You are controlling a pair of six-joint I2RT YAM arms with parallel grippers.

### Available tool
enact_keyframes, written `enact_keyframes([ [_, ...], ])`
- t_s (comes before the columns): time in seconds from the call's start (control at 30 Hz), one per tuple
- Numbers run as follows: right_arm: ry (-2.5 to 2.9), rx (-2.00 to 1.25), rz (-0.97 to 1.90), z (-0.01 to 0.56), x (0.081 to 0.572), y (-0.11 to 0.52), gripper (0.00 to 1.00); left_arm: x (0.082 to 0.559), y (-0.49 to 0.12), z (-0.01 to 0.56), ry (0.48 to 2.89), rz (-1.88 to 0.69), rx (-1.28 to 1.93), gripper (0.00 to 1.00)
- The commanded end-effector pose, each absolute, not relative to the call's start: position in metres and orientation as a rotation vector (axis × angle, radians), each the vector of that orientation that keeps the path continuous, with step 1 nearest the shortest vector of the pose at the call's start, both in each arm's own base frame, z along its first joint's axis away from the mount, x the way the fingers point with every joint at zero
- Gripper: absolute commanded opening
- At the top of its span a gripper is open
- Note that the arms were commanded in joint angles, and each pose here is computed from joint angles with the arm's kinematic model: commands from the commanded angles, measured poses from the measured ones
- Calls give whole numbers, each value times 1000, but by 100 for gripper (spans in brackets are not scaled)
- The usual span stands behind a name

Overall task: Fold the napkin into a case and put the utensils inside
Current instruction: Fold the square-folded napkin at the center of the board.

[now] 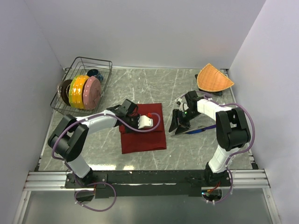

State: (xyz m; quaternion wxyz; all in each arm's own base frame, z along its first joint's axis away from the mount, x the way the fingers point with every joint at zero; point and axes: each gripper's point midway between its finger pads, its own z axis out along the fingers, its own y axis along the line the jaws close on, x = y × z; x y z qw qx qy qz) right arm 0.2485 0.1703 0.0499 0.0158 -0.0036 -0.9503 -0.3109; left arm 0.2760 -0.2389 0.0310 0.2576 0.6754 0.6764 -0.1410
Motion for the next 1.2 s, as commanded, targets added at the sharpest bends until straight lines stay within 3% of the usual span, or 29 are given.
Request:
enact_keyframes([
  [0.0,-2984,15,-1016,64,257,172,55,285,-252,51,1763,-391,1817,35],
  [0.27,-2994,20,-1014,65,258,171,55,289,-251,39,1781,-375,1836,35],
  [0.5,-3005,18,-1002,65,259,169,55,283,-257,58,1760,-435,1814,1],
  [0.83,-2991,-2,-995,60,257,170,54,250,-257,106,1788,-573,1718,1],
  [1.17,-2970,-12,-1015,60,257,172,53,211,-263,110,1810,-664,1719,1],
])
